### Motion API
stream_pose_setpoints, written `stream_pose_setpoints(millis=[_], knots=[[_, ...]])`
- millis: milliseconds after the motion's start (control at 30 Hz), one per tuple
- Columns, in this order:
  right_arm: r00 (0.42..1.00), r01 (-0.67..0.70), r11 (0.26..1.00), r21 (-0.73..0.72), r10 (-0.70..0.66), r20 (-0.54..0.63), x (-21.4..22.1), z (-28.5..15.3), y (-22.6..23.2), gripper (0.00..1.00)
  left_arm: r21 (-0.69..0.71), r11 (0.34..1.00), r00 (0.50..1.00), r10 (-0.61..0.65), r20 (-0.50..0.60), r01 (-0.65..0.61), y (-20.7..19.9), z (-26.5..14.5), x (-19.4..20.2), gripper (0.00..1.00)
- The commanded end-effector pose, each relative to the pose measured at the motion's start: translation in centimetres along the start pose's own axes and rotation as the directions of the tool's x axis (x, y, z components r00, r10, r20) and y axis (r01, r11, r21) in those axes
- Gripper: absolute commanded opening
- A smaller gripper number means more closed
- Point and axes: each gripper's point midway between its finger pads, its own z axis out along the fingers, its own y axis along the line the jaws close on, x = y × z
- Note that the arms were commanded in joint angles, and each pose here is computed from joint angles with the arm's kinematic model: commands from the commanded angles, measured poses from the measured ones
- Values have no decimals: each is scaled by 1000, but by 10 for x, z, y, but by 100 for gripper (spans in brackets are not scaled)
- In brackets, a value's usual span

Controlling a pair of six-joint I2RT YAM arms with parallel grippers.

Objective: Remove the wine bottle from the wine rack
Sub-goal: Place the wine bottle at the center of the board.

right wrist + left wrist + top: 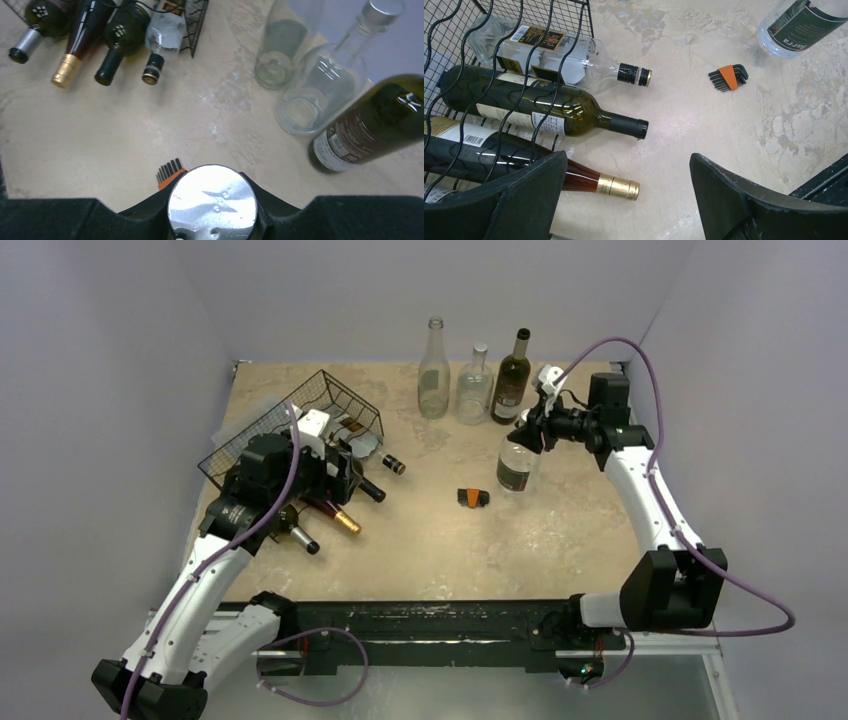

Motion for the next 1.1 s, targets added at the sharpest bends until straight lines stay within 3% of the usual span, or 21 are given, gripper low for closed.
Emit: stream_pose_setpoints(millis=[0, 367, 1067], knots=[[985, 114, 968, 224, -140, 102, -65, -13, -56, 0, 1, 1000, 998, 21, 60, -21, 1, -2, -16, 92], [990, 63, 927, 370, -104, 94, -63, -21, -115, 0, -6, 1000, 998, 24, 59, -24, 3, -1, -16, 92], [988, -3, 890, 456, -67, 138, -67, -22, -151, 0, -6, 1000, 998, 19, 53, -19, 4, 0, -15, 92]])
